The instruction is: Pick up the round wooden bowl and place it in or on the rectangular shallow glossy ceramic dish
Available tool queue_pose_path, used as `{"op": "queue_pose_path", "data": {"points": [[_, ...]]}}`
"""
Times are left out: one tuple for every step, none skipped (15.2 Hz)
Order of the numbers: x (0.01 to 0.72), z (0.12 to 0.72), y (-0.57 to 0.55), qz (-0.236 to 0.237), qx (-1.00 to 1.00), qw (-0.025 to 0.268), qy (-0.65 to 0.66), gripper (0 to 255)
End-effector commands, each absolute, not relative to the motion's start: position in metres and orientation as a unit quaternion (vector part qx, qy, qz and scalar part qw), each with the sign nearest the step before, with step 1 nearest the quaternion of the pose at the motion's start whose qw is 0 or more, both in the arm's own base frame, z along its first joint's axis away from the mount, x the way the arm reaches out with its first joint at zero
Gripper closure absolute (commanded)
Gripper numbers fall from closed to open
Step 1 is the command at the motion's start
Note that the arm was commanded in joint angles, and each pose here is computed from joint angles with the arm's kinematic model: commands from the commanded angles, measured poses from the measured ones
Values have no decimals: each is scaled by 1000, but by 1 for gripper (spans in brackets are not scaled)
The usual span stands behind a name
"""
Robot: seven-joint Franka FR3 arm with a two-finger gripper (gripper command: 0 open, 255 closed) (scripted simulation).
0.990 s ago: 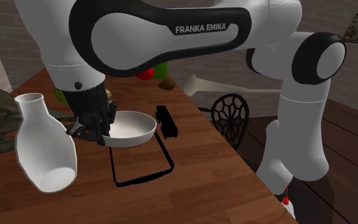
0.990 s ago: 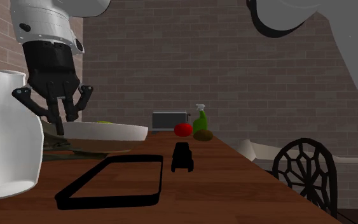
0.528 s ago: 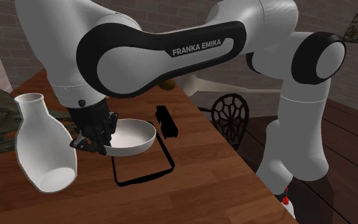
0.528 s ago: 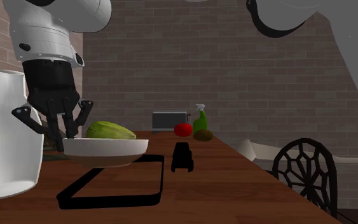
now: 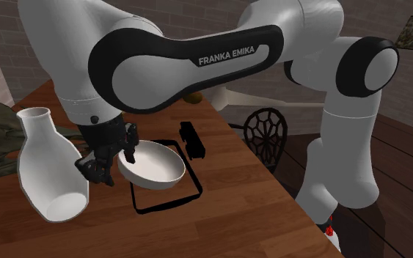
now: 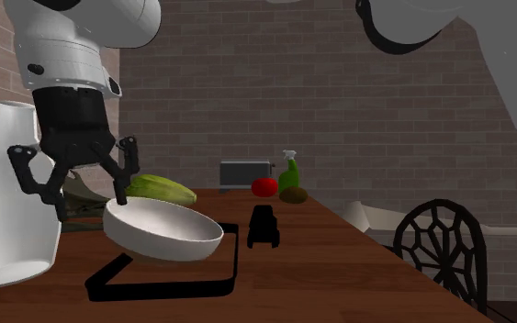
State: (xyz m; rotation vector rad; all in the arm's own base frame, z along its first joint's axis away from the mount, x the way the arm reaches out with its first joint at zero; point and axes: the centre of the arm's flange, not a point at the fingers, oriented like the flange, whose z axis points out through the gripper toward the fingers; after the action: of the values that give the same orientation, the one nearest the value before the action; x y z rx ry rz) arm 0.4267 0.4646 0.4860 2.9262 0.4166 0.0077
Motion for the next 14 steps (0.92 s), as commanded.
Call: {"op": "queue_pose_path", "data": {"points": [[427,486,465,3,986,93,140,0],[427,486,465,3,986,93,140,0],[427,486,465,3,986,93,140,0],[427,486,465,3,986,93,140,0],[426,499,467,3,986,93,140,0],[426,512,469,3,986,93,140,0],[426,525,472,3,986,93,140,0],[425,535,474,3,986,93,140,0],[425,535,474,3,986,93,140,0],[425,535,474,3,986,93,140,0],[425,535,474,3,986,93,140,0],[425,535,474,3,986,93,140,0],[425,535,474,3,986,93,140,0],[425,535,474,3,986,93,140,0]]}}
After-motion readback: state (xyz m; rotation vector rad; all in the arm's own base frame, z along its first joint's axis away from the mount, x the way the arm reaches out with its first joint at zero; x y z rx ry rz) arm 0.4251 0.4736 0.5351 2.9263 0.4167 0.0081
